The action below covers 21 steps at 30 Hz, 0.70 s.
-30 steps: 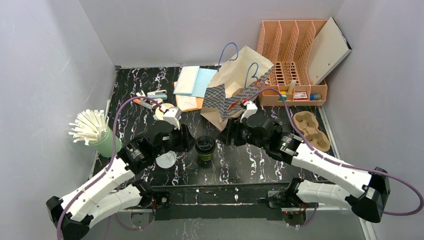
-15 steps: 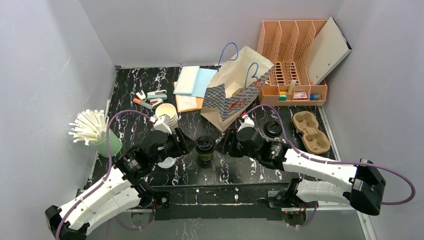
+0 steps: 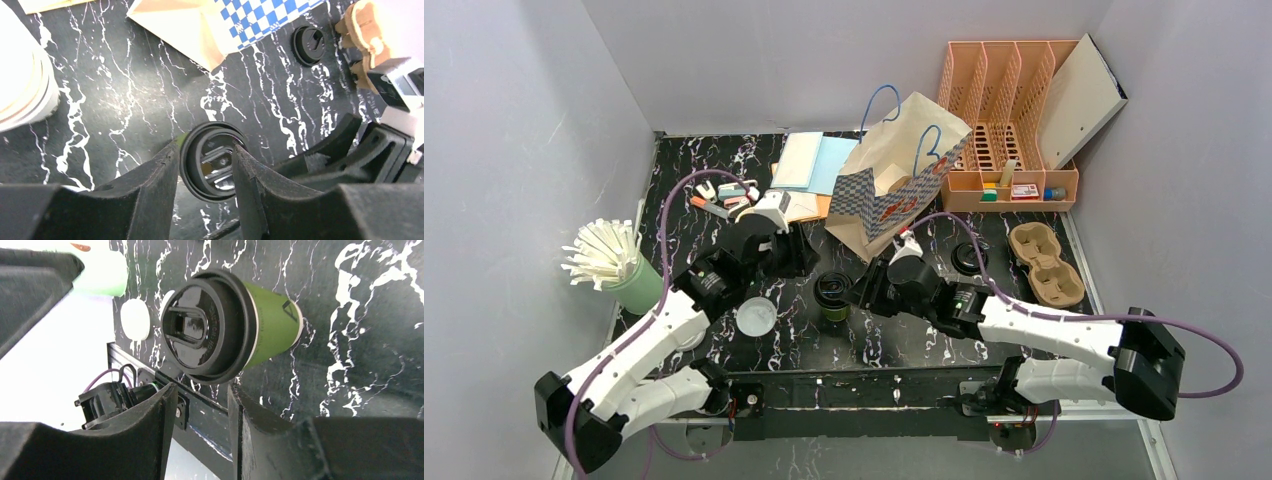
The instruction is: Pack the takeout coffee
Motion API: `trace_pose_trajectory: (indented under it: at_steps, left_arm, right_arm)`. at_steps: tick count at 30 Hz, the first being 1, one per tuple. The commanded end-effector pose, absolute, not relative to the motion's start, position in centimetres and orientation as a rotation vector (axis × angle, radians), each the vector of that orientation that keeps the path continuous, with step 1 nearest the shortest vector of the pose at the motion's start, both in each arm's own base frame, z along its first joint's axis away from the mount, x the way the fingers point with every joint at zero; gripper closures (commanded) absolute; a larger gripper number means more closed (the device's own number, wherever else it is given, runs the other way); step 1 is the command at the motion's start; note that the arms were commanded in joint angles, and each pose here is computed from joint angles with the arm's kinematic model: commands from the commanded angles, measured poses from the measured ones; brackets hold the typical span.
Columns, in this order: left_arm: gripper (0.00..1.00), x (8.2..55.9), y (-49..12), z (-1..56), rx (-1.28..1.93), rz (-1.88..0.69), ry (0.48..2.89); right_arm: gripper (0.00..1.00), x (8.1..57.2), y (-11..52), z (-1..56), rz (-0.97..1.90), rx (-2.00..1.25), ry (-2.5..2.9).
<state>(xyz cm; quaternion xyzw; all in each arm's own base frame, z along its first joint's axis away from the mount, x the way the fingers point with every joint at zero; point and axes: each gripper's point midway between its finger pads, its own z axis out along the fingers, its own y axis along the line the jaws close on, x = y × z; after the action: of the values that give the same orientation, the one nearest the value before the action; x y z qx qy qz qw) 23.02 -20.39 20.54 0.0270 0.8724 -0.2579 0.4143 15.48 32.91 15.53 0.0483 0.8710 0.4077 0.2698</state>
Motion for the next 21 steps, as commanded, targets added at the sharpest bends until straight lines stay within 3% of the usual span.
trace_pose_trajectory:
  at_steps: [1,7,13,21]
  left_arm:
    - [0.57,23.7,-20.8,20.9,0.289,-0.669,2.183]
    - [0.57,24.5,-22.1,19.1,0.446,-0.673,2.207]
    - [0.48,24.6,-23.8,17.9,0.517,-0.752,2.234]
    - [0.48,24.7,-23.4,16.4,0.524,-0.709,2.269]
  right_arm:
    - [0.51,14.9,33.9,15.1,1.17,0.277,2.343]
    - [0.54,14.2,34.1,14.4,1.208,0.394,2.308]
    - [0.54,14.2,34.8,13.9,1.215,0.405,2.323]
    - [0.55,14.8,35.0,13.7,1.217,0.463,2.304]
